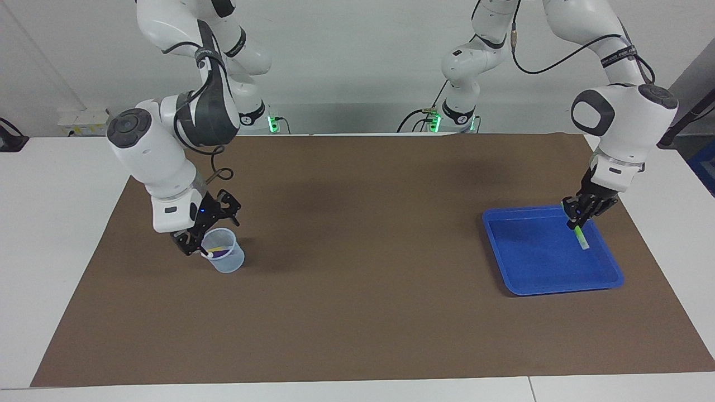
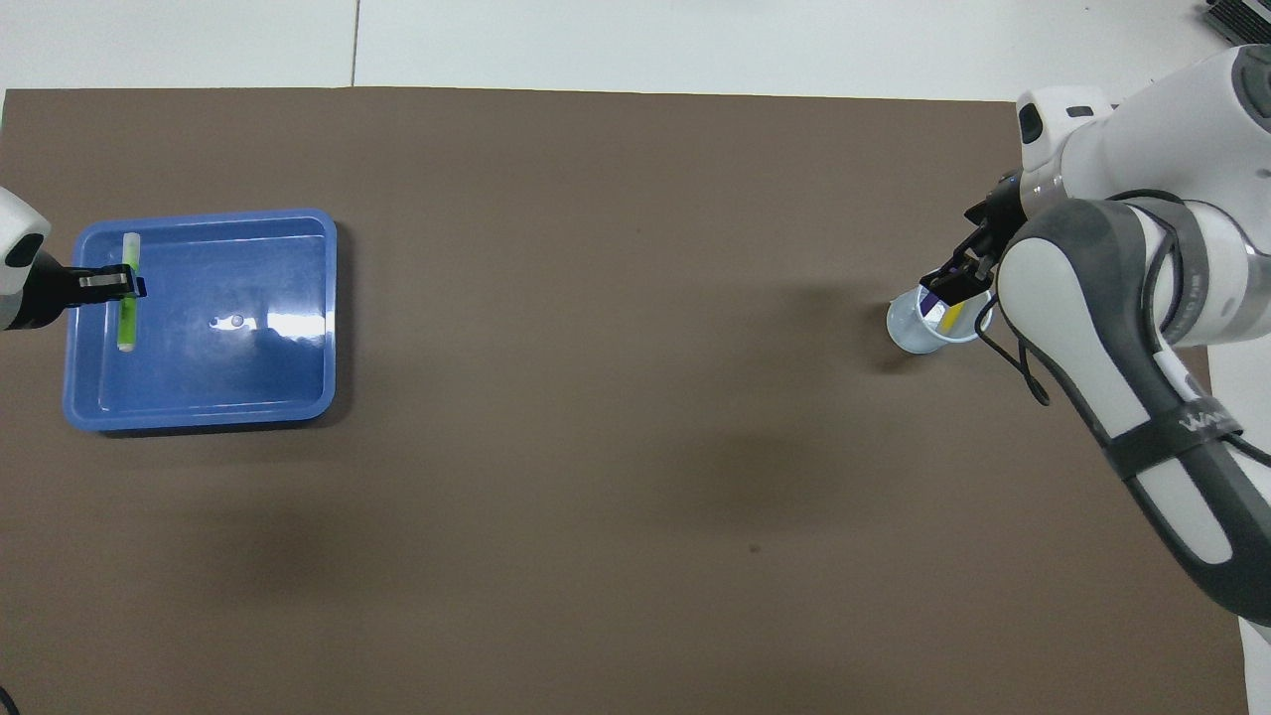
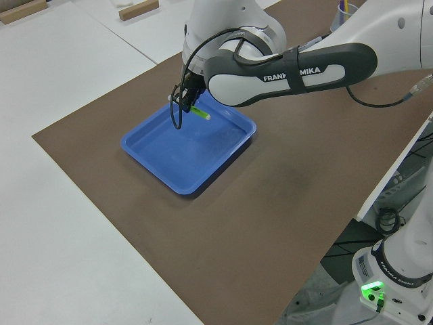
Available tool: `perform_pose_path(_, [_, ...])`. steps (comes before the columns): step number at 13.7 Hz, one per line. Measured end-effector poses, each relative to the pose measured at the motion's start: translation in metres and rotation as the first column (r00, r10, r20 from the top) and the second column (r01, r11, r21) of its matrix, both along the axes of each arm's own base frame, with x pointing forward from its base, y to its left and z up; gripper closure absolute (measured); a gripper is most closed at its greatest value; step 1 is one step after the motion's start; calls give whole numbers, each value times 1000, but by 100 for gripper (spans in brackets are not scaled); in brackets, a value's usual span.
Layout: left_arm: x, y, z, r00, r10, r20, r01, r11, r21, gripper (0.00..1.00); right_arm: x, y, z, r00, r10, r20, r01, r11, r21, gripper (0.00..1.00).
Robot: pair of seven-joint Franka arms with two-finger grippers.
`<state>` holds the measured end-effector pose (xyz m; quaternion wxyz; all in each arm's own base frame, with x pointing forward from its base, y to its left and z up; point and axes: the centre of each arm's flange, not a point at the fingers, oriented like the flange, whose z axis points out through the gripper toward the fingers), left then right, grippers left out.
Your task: Right arm passes pens to left for tray arrangement
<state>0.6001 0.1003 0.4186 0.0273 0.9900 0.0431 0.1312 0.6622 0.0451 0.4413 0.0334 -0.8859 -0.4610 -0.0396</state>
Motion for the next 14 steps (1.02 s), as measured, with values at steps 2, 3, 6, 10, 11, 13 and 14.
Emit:
perform_pose_path(2, [8, 15, -31, 1000, 23, 16, -23, 1000, -12, 82, 2, -3, -14, 999, 52, 3, -52, 999, -8, 0])
perform_pose_path(3, [10, 24, -49, 1000, 25, 14, -24, 1000, -17, 82, 2, -3, -20, 997, 73, 3, -73, 997, -10, 0])
perform_pose_path(6, [10, 50, -85, 999, -51, 8, 51, 999, 4, 82, -3, -10, -36, 993, 120, -9, -121, 993, -15, 0])
perform_pose_path(10, [8, 69, -83, 998, -63, 19, 63, 998, 26, 82, -6, -27, -40, 989, 146, -11, -146, 989, -18, 3])
perform_pose_path(11, [7, 71, -83, 998, -61, 19, 61, 998, 27, 82, -6, -28, -40, 989, 145, -10, -145, 989, -19, 3])
perform_pose_path(13, [6, 73, -84, 998, -60, 17, 59, 998, 27, 82, -7, -27, -44, 989, 145, -8, -146, 989, -19, 5])
perform_pose_path(14, [6, 73, -85, 998, -59, 14, 58, 998, 26, 82, -8, -26, -47, 989, 147, -9, -147, 989, -18, 5])
